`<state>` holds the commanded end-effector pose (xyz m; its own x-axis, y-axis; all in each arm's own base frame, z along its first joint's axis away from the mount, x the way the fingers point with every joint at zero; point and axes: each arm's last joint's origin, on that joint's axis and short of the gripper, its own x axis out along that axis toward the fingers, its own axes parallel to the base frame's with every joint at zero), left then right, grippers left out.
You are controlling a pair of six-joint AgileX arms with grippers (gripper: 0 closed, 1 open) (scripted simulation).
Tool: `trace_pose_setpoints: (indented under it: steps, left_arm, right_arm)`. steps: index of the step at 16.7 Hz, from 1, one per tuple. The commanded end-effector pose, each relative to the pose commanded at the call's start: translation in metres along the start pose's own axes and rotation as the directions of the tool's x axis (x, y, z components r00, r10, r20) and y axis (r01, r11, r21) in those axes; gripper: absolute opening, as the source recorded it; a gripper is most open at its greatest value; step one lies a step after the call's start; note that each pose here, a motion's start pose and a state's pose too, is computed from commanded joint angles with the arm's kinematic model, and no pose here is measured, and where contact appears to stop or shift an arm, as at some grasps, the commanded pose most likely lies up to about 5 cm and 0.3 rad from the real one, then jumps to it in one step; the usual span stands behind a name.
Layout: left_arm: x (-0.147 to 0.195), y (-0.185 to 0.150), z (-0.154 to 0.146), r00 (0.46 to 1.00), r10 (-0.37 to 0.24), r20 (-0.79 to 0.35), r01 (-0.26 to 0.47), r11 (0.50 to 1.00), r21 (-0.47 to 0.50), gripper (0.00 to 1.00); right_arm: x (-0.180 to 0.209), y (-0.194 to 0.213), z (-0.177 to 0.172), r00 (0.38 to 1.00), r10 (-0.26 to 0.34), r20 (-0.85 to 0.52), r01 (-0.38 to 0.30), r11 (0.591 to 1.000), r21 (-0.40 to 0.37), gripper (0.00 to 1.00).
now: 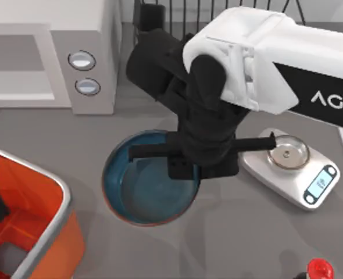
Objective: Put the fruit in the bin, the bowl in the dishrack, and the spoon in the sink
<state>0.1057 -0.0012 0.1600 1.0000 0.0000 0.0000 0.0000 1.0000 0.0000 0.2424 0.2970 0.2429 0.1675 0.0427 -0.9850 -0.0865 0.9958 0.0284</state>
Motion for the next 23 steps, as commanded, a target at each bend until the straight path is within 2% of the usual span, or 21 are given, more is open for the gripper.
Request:
trace_pose_setpoints:
  steps: [2,4,7,9,12,15,18,23]
  left_arm:
    - [0.0,0.0,0.0,1.0,0.0,0.0,0.0,1.0,0.0,1.0]
    - [0.0,0.0,0.0,1.0,0.0,0.0,0.0,1.0,0.0,1.0]
    - [0.0,0.0,0.0,1.0,0.0,0.0,0.0,1.0,0.0,1.0]
    - [0.0,0.0,0.0,1.0,0.0,0.0,0.0,1.0,0.0,1.0]
    - [0.0,0.0,0.0,1.0,0.0,0.0,0.0,1.0,0.0,1.0]
    - [0.0,0.0,0.0,1.0,0.0,0.0,0.0,1.0,0.0,1.0]
    - [0.0,0.0,0.0,1.0,0.0,0.0,0.0,1.0,0.0,1.0]
    - [0.0,0.0,0.0,1.0,0.0,0.0,0.0,1.0,0.0,1.0]
  right_arm:
    - [-0.014,0.005,0.001,0.986,0.033,0.163,-0.021,0.997,-0.075,0.0]
    - [-0.032,0.01,0.002,0.931,0.073,0.357,-0.021,0.989,-0.147,0.0]
    - [-0.066,0.015,0.001,0.756,0.115,0.645,0.022,0.979,-0.201,0.0]
    - [-0.094,0.013,-0.002,0.595,0.11,0.797,0.057,0.982,-0.178,0.0]
    - [-0.136,0.003,-0.013,0.362,0.041,0.931,0.078,0.994,-0.074,0.0]
    - [-0.17,-0.013,-0.025,0.217,-0.052,0.975,0.062,0.997,0.039,0.0]
    - [-0.185,-0.022,-0.032,0.167,-0.097,0.981,0.044,0.995,0.09,0.0]
    - [-0.185,-0.023,-0.029,0.167,-0.101,0.981,0.043,0.995,0.095,0.0]
